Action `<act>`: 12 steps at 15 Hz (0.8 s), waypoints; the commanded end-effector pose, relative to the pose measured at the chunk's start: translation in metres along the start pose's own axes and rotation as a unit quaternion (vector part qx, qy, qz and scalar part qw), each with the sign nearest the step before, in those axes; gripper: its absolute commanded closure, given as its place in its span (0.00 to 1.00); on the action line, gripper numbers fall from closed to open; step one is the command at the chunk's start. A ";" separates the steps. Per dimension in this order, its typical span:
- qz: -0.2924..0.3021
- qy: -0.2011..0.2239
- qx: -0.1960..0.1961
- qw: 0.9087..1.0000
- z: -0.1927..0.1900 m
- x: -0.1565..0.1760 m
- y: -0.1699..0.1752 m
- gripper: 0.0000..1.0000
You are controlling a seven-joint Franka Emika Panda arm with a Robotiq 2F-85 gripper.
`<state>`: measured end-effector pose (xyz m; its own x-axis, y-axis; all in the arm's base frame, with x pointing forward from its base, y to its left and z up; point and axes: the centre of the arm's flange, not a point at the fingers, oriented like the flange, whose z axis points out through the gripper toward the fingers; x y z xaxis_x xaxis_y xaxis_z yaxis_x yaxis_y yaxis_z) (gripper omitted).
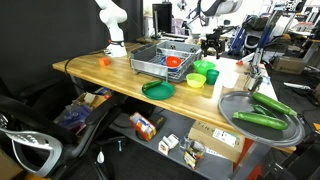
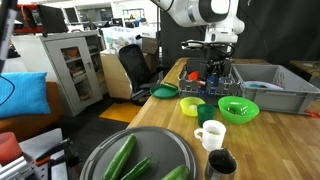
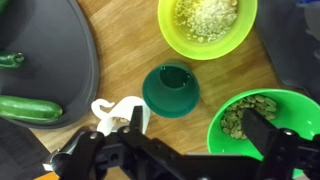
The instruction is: Move the green cup backwards
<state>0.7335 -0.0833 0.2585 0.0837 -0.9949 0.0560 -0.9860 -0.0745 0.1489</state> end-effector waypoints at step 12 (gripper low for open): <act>-0.070 0.001 0.002 0.998 -0.003 -0.013 0.029 0.00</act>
<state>0.7042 -0.0728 0.2653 0.2201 -0.9748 0.0362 -0.9654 -0.2124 0.1515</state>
